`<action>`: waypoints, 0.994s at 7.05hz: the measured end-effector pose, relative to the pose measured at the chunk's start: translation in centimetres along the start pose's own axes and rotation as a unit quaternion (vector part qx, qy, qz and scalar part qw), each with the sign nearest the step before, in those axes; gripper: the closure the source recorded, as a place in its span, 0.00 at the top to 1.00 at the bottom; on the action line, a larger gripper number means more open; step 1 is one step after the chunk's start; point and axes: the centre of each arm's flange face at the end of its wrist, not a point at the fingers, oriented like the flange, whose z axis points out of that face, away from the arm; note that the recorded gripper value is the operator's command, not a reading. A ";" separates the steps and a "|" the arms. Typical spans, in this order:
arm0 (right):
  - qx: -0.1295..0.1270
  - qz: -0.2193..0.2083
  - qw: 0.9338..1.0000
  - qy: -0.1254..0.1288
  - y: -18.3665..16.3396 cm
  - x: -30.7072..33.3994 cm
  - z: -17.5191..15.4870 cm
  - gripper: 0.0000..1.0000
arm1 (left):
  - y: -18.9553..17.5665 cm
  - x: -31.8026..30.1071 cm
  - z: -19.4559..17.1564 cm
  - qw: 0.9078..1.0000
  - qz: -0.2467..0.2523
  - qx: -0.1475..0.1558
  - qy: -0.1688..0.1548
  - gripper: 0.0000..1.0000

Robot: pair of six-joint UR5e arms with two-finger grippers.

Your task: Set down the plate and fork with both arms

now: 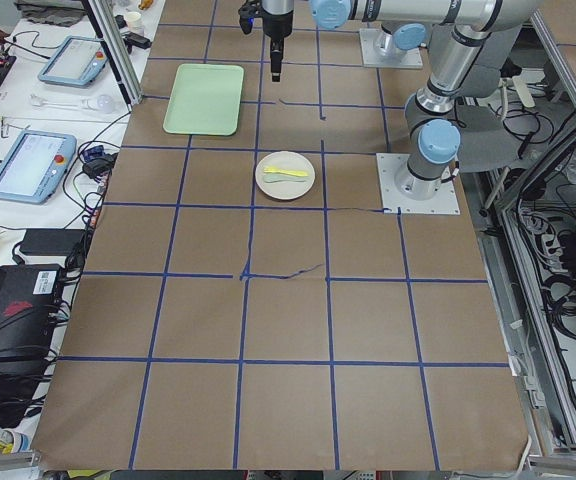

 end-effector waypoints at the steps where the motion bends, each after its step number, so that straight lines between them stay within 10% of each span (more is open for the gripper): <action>1: 0.000 0.000 1.000 0.000 0.0 0.0 0.0 1.00 | 0.0 0.0 0.1 1.000 0.000 -0.001 0.000 1.00; 7: 0.001 0.000 1.000 -0.001 0.0 0.0 0.0 1.00 | -0.2 0.1 1.9 1.000 -0.011 -0.017 0.000 1.00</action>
